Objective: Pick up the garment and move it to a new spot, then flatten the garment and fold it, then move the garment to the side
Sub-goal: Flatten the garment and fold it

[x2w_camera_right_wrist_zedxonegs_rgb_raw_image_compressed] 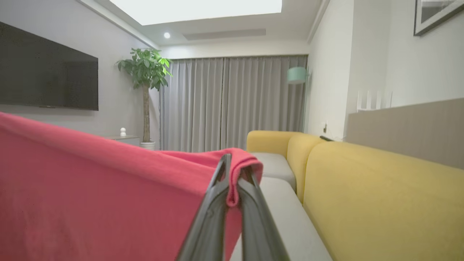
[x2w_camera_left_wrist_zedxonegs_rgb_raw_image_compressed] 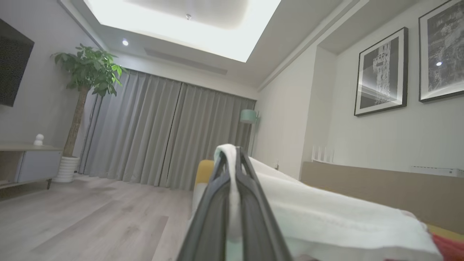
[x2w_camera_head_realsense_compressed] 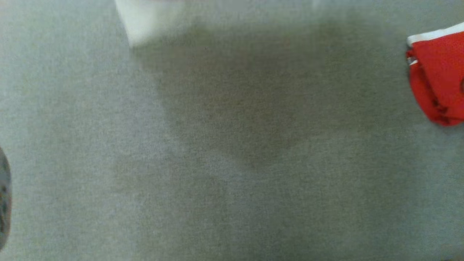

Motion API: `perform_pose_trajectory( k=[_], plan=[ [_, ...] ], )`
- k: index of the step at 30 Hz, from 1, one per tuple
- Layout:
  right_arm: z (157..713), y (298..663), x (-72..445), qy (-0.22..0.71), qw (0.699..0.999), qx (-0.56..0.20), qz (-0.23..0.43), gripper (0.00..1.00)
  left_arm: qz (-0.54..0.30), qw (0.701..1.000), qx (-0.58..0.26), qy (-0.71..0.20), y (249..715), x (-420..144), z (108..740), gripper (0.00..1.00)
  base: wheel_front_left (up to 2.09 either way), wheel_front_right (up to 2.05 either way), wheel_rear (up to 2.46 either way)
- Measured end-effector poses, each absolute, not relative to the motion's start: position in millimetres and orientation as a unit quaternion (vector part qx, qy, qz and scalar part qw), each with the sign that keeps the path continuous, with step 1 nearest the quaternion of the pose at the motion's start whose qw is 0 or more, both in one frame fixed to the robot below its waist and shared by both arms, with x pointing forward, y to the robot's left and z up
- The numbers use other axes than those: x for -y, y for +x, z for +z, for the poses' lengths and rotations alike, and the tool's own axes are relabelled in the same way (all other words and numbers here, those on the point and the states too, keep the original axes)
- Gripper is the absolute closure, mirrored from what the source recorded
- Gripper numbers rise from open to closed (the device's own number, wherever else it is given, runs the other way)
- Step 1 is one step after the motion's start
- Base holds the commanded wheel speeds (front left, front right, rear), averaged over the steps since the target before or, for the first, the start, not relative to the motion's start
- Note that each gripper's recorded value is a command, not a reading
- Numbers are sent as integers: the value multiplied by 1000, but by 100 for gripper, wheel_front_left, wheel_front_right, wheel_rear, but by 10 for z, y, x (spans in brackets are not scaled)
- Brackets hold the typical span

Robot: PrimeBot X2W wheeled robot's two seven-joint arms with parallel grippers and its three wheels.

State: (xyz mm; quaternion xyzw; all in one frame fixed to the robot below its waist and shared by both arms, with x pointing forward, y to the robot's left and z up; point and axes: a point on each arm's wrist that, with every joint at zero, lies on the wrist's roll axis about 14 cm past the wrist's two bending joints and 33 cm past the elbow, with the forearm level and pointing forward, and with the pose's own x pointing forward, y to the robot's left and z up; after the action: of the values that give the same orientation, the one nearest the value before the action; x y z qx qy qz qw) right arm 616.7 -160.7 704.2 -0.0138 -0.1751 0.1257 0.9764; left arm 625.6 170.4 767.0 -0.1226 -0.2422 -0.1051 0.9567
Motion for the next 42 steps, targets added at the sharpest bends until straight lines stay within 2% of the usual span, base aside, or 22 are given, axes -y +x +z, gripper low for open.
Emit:
perform_pose_trajectory(
  k=[4,8,11,17,23,34,42],
  plan=[
    [6972,6421,1557,-26,974,186,123,100,-100,952,263,-122,6407,-1706,7681,100,0,0,0],
    [6528,6501,1479,-31,981,141,131,100,-100,961,231,-113,6452,-1705,7335,100,0,0,0],
    [6036,6471,1430,-34,986,79,140,100,-99,976,171,-96,6437,-1705,6794,100,0,0,0],
    [4869,6086,1524,-32,984,-101,142,100,-109,992,-1,-61,6002,-1671,5371,100,0,0,0],
    [4373,5619,1657,-61,963,-212,154,100,-146,976,-159,-7,5293,-1634,4480,100,0,0,0],
    [4254,4861,1704,-67,929,-312,186,100,-218,943,-252,3,4363,-1584,4406,100,0,0,0],
    [4277,4313,1783,-24,910,-367,192,100,-252,918,-305,-21,3720,-1501,4436,100,0,0,0]
  ],
)
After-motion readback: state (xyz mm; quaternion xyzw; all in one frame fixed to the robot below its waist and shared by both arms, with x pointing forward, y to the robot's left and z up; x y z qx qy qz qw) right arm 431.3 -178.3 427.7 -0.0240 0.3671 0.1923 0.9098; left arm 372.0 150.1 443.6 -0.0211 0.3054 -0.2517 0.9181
